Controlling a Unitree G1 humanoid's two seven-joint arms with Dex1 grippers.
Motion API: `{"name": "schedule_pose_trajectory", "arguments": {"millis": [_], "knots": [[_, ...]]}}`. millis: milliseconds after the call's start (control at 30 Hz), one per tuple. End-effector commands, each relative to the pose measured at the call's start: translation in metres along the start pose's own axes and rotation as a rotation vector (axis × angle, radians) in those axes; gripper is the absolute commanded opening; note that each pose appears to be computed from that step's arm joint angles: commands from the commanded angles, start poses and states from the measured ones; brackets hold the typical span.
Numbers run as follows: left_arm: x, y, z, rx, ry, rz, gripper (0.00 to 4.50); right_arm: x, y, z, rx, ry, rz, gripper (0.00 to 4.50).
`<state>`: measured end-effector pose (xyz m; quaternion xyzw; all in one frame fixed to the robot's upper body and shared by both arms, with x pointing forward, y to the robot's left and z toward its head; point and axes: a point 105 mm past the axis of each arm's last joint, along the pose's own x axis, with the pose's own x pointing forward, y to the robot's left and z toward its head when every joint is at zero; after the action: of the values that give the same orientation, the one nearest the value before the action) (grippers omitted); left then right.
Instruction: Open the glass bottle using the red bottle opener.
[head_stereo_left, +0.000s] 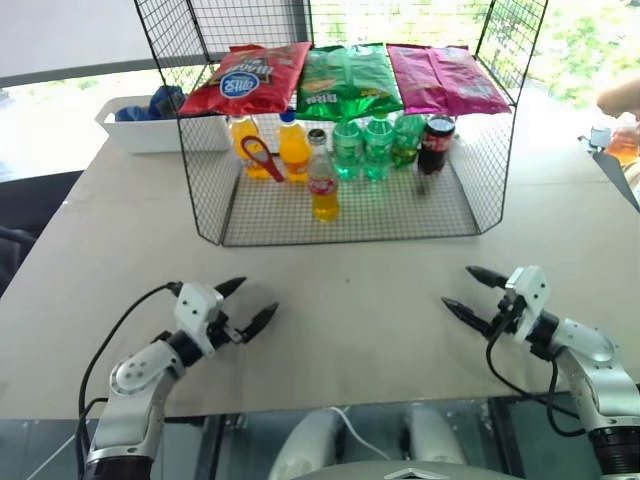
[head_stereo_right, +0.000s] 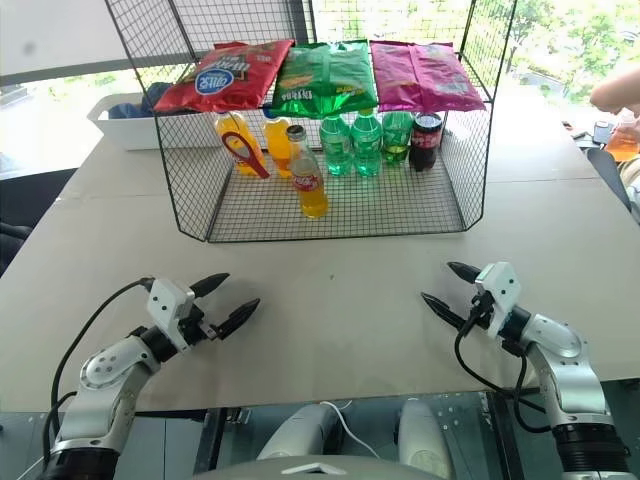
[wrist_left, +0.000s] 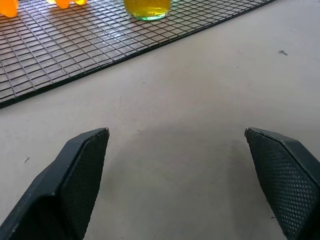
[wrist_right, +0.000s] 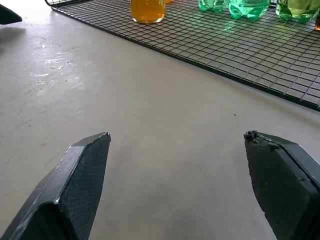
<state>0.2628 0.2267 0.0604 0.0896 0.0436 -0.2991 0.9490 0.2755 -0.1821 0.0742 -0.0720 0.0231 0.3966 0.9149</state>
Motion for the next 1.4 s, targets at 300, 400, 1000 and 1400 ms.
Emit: {"name": "schedule_pose_trajectory", "arguments": {"millis": [300,400,1000,1400], "knots": [[0.008,0.013,0.007,0.043,-0.023,0.046,4.5,0.0,0.005,0.019,-0.057,-0.043,-0.008,4.34],[0.017,0.025,0.021,0.041,-0.071,0.099,4.5,0.012,0.014,0.038,-0.06,-0.11,0.012,4.34],[0.098,0.084,0.114,0.05,-0.387,0.432,4.5,0.074,0.08,0.14,-0.049,-0.437,0.081,4.34],[0.141,0.083,0.145,0.034,-0.47,0.366,4.5,0.079,0.078,0.145,-0.066,-0.451,0.056,4.34]]}}
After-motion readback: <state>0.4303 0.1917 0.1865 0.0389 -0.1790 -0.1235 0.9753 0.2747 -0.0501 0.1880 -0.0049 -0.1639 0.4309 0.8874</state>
